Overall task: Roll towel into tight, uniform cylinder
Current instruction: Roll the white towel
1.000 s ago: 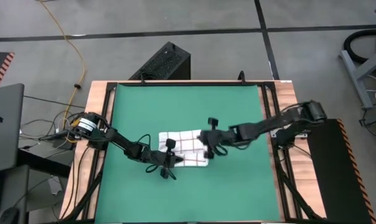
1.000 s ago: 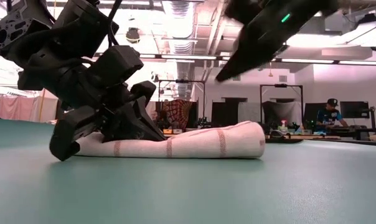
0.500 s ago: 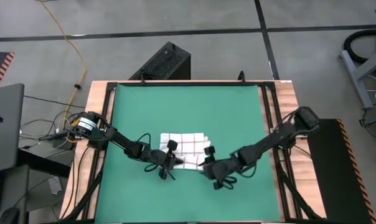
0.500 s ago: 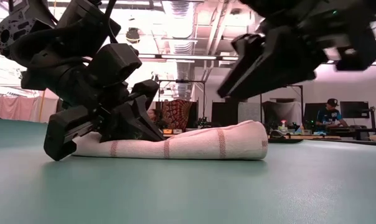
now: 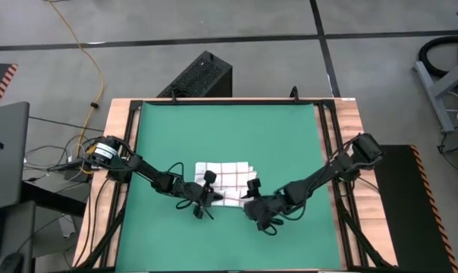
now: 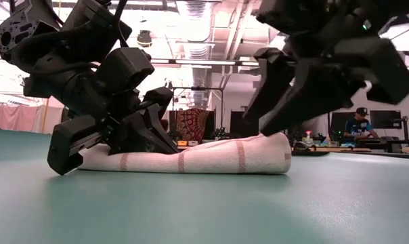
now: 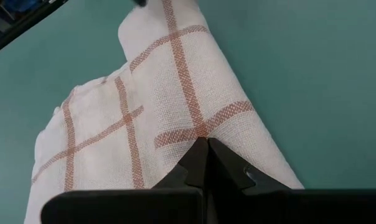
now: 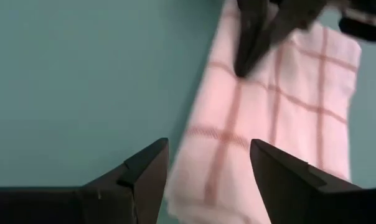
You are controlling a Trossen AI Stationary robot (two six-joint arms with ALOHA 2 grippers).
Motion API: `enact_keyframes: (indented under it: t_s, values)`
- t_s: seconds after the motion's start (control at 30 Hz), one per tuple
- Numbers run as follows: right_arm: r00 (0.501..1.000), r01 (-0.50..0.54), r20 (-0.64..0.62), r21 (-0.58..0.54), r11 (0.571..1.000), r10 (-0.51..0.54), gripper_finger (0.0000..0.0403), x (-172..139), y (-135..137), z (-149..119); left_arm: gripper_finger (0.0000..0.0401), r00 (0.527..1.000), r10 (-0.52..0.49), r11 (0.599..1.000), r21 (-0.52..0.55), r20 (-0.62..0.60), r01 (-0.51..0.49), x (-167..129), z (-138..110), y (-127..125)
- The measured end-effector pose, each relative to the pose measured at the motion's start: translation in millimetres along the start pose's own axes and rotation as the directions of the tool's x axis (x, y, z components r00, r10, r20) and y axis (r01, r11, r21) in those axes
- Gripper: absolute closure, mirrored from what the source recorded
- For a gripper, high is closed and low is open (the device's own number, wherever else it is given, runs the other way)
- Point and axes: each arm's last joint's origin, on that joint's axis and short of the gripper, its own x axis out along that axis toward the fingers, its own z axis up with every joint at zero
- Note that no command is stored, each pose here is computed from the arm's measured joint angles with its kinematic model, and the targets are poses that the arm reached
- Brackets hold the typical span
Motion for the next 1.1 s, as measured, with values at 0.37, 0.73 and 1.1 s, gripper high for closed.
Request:
enact_keyframes:
  t_s: [0.37,0.73,1.1]
  values:
    - [0.998,0.060,0.011,-0.025,0.998,-0.059,0.0154,7,5,-28,0.0401,1.000,0.000,1.000,-0.006,0.001,0.000,0,0,0]
    - [0.984,0.071,0.165,-0.023,0.997,-0.066,0.0154,9,8,-39,0.0401,1.000,-0.002,0.999,-0.053,0.002,0.002,0,0,0]
    - [0.981,0.046,0.193,-0.059,0.997,-0.034,0.0154,24,1,-67,0.0401,1.000,-0.018,0.996,-0.091,0.004,0.018,1,-3,7]
